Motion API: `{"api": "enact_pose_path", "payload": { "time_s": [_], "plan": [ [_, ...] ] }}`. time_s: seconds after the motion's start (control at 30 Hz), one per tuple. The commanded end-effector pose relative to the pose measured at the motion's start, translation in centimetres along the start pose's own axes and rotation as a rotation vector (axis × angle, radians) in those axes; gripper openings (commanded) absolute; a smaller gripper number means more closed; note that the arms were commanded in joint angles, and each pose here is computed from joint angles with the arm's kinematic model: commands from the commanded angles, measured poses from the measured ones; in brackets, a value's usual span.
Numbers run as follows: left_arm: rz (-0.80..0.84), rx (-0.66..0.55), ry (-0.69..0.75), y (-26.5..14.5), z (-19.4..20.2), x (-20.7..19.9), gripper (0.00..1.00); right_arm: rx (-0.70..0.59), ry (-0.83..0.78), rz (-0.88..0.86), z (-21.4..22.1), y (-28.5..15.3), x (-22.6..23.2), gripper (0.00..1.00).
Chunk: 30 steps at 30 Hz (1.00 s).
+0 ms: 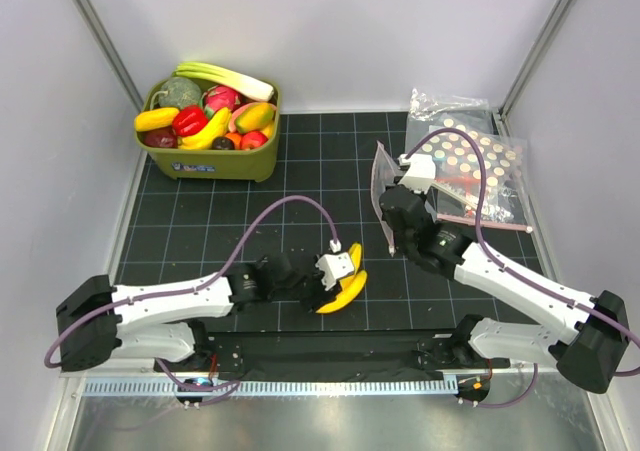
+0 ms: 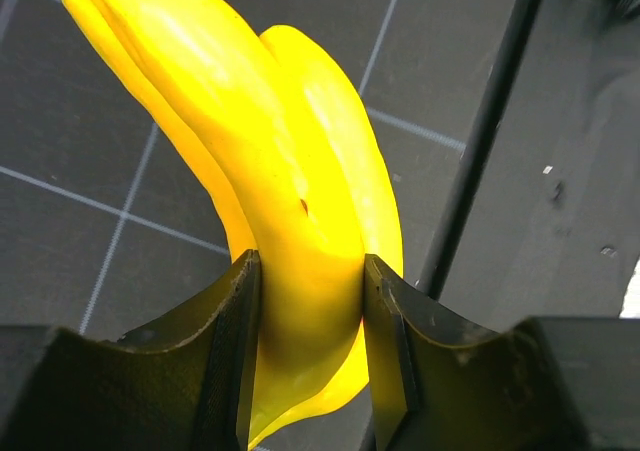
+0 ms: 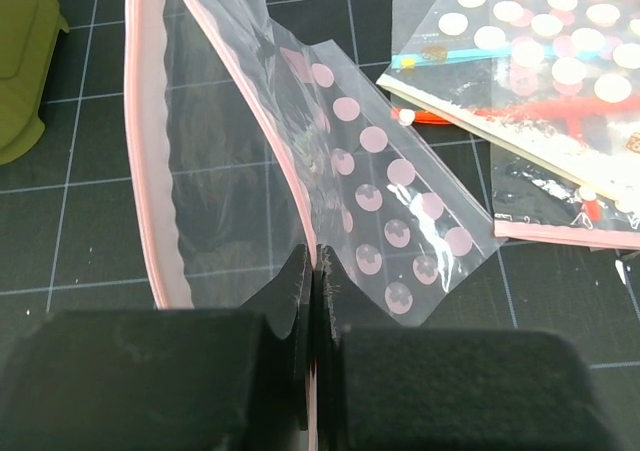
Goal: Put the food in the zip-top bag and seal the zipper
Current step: Pick up the fake fruit from the center of the board, then place the fake fruit in the zipper food storage bag.
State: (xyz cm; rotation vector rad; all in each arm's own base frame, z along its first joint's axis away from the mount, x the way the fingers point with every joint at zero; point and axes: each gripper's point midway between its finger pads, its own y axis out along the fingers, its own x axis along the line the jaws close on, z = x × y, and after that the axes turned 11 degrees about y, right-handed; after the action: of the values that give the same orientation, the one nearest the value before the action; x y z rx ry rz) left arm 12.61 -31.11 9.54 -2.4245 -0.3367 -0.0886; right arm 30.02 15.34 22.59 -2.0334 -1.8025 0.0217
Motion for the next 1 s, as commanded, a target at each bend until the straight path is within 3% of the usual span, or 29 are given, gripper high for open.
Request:
{"api": "enact_pose_path", "payload": {
  "time_s": [0.0, 0.2, 0.47, 0.57, 0.6, 0.63, 0.87, 0.97],
  "plan": [
    [-0.068, -0.141, -0.043, -1.1, -3.1, 1.3, 0.00, 0.000, 0.033, -0.044, -0.4, -0.1, 1.1, 0.01],
    [-0.322, -0.342, -0.142, -6.2, -6.6, 6.4, 0.00, 0.088, -0.021, -0.116, 1.7, 0.7, 3.2, 0.01],
    [-0.458, -0.657, -0.285, -12.9, -12.8, 9.3, 0.00, 0.176, -0.015, -0.242, 3.7, 0.4, 5.8, 0.01],
    [-0.488, -0.616, -0.285, -13.7, -14.5, 10.4, 0.00, 0.174, -0.009, -0.265, 3.5, 0.1, 6.0, 0.01],
    [-0.480, -0.522, -0.272, -12.2, -13.4, 10.3, 0.00, 0.169, -0.006, -0.270, 3.3, 0.0, 6.0, 0.01],
    [-0.481, -0.502, -0.269, -11.9, -13.6, 10.4, 0.00, 0.167, -0.010, -0.274, 3.3, -0.1, 6.0, 0.01],
    [-0.456, -0.473, -0.269, -9.8, -15.9, 11.0, 0.00, 0.161, -0.010, -0.303, 3.3, -0.4, 6.5, 0.01],
    [-0.462, -0.407, -0.287, -8.3, -15.9, 11.9, 0.00, 0.136, 0.009, -0.316, 2.7, -0.7, 6.3, 0.01]
  ]
}}
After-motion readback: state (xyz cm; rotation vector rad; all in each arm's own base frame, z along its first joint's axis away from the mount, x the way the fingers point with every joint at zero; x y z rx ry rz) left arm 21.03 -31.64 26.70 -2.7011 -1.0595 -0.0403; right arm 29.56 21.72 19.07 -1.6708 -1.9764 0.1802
